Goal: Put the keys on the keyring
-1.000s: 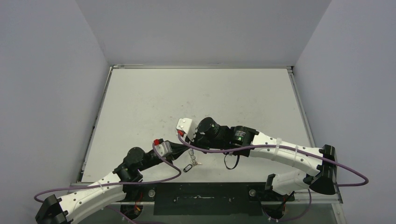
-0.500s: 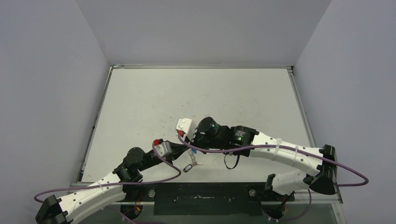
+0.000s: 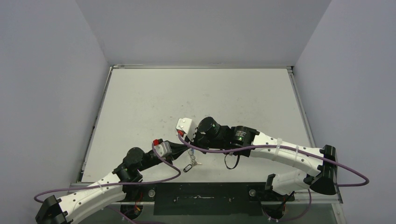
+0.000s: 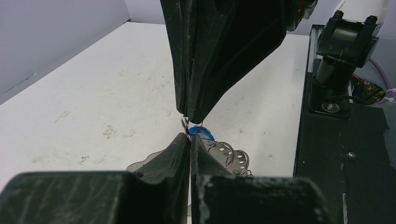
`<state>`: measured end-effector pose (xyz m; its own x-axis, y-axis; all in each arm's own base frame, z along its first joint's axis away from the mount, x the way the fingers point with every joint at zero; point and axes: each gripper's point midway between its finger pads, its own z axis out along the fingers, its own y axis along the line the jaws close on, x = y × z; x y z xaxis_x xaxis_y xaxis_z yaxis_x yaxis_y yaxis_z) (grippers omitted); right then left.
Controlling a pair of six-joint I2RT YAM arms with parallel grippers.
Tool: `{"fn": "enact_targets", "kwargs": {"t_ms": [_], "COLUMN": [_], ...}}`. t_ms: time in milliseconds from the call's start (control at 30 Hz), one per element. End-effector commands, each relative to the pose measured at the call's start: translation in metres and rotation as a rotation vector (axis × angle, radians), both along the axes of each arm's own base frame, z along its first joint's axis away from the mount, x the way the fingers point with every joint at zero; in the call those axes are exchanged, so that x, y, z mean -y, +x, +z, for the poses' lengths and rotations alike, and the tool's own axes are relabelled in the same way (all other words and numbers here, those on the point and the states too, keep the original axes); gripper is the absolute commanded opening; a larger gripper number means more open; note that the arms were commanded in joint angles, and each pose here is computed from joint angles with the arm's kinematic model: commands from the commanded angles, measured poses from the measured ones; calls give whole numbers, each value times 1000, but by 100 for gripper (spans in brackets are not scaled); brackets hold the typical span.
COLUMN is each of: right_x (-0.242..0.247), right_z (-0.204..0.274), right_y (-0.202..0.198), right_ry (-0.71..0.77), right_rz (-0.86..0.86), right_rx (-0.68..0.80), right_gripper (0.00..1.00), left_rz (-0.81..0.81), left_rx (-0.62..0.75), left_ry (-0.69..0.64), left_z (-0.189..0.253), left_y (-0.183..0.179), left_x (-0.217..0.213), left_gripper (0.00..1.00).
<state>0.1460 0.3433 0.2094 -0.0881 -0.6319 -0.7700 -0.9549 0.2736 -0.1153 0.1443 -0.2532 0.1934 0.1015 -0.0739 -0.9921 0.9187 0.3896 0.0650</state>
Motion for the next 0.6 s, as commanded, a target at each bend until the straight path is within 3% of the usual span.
{"fn": "enact_targets", "kwargs": {"t_ms": [0,567], "right_x": [-8,-17], "right_z": [34,37], "right_y": [3,3], "right_ry": [116,136], "right_rz": [-13,6], "right_rx": [46,43], "right_gripper": [0,0], "left_rz": [-8,-7], "left_rx": [39,39], "left_ry": [-66,-65], "left_z": [27,27], "left_y": [-1,-2], "left_x": [1,0], "left_gripper": [0,0]}}
